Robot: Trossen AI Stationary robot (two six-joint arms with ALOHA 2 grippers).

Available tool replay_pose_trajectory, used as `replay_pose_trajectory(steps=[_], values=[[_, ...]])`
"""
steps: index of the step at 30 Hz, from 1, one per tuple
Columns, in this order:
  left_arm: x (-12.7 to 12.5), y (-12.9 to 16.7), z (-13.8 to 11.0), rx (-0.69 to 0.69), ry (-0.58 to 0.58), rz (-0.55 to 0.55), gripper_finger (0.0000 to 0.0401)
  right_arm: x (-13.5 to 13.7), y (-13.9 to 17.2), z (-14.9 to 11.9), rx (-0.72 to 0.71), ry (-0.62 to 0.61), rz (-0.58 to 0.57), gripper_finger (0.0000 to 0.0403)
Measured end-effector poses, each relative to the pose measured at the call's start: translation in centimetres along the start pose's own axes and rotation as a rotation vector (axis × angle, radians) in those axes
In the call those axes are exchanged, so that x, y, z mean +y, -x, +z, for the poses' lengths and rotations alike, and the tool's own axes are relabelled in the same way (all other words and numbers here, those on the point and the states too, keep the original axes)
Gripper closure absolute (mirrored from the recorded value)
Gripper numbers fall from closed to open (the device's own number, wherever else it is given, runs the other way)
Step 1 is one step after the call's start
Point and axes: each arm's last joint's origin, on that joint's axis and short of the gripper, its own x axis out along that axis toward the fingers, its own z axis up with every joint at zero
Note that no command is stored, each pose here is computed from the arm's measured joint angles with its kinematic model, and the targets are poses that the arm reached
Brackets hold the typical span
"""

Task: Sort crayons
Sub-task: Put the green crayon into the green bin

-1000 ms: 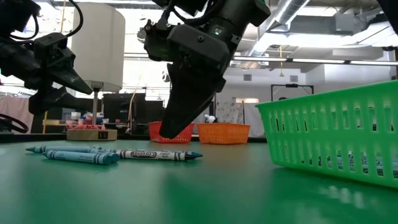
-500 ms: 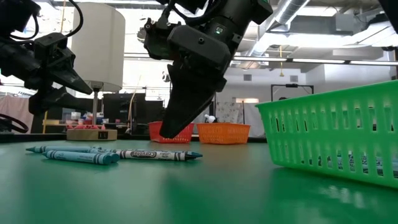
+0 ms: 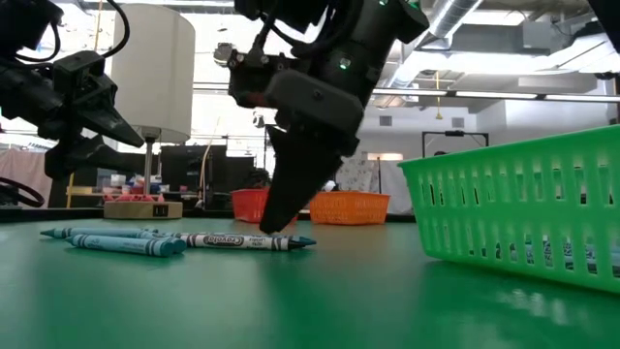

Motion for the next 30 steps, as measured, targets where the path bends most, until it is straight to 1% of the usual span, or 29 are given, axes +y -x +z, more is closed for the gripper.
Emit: replay_pose_trajectory(steps=[9,14,16,21,25,30], values=[[0.0,0.0,0.0,0.000,0.000,-0.001,0.0186,0.0,-0.4,-0.2,0.015,-0.006,-0.008,0.0243],[0.0,0.0,0.0,0.001,0.000,-0.001,0.0186,-0.6,-0.5,-0.3,0.022,-0.005,-0.088,0.0243],[0.0,0.0,0.0,0.000,0.000,-0.001,0.0186,-0.9,-0.5,-0.2,0.018,-0.012,-0.093,0.0242],[0.0,0.0,0.0,0.000,0.000,-0.001,0.0186,-1.2,0.1,0.9,-0.016,-0.016,-0.091,0.0242],[0.0,0.0,0.0,0.000,0.001,-0.001,0.0186,-0.4,0.9,1.8,-0.056,0.006,-0.069,0.0242],[0.0,0.0,0.0,-0.001,0.000,-0.001,0.0186,0.6,1.1,1.9,-0.077,0.018,-0.033,0.0242]])
